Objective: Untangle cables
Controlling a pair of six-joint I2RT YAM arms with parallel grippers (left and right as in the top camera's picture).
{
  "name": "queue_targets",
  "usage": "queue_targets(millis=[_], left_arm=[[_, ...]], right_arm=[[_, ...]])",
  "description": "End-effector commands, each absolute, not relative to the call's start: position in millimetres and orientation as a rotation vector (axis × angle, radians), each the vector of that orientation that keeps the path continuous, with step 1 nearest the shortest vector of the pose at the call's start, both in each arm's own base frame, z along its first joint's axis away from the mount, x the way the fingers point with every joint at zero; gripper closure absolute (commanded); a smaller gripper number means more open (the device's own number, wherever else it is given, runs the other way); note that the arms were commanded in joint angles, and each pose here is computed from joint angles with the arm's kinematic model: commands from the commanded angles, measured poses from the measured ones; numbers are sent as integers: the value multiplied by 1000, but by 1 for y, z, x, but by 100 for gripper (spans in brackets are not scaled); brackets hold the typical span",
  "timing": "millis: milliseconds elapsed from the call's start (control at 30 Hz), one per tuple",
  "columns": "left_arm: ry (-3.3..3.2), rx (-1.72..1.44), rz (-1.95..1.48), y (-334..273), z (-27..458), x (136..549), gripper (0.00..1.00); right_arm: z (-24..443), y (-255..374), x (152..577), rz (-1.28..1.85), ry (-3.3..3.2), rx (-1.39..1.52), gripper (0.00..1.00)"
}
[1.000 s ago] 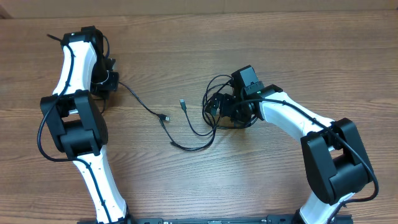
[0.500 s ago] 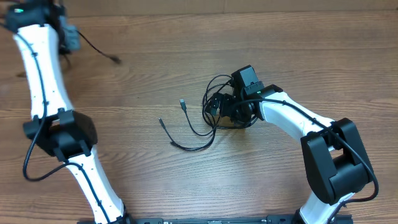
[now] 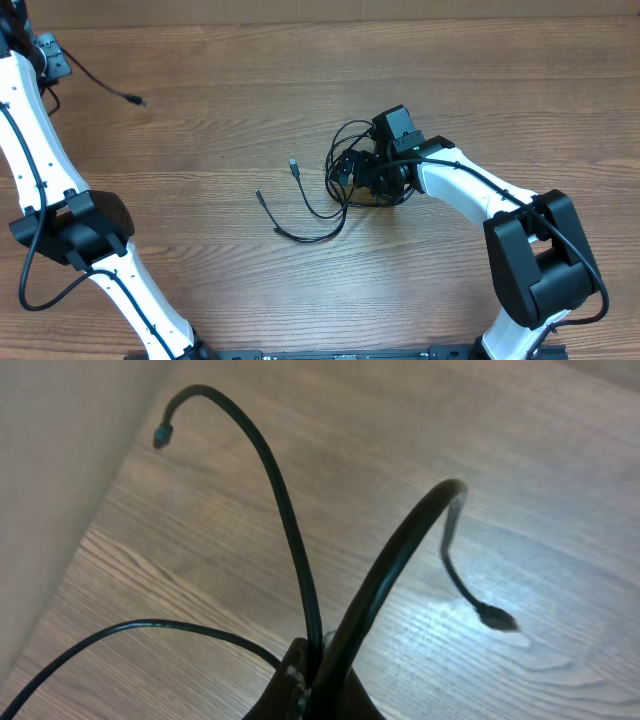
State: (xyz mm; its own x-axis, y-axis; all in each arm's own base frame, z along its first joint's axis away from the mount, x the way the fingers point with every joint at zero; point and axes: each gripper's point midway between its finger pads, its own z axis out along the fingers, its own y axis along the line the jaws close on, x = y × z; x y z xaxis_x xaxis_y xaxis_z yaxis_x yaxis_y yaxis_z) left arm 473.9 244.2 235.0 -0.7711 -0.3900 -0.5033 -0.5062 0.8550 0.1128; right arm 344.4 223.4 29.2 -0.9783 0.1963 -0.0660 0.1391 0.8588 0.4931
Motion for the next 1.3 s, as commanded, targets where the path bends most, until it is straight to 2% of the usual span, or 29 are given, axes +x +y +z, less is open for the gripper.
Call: queue_targets(millis=[0, 533, 833, 1067, 1133, 1167, 1200, 1267], left_arm=[[2578, -702, 331, 249, 221, 470, 96], [2720, -753, 361, 262, 162, 452, 96], [2801, -444, 107, 235, 116, 470, 96], [2859, -404, 75, 230, 84, 462, 95], [2872, -421, 95, 235, 83, 456, 86], [2876, -426, 95, 236, 83, 455, 70], [2880, -432, 93, 237, 82, 453, 61], [2891, -456, 87, 238, 81, 448, 61]], right_arm=[[35, 224, 353, 761, 2889, 255, 0], [35, 224, 353, 761, 2890, 255, 0], [35, 224, 353, 761, 2890, 255, 0], [35, 224, 353, 761, 2890, 255, 0], [35, 224, 353, 761, 2890, 255, 0], [35, 224, 353, 761, 2890, 255, 0], [35, 224, 353, 761, 2889, 255, 0], [35, 224, 353, 761, 2889, 255, 0]])
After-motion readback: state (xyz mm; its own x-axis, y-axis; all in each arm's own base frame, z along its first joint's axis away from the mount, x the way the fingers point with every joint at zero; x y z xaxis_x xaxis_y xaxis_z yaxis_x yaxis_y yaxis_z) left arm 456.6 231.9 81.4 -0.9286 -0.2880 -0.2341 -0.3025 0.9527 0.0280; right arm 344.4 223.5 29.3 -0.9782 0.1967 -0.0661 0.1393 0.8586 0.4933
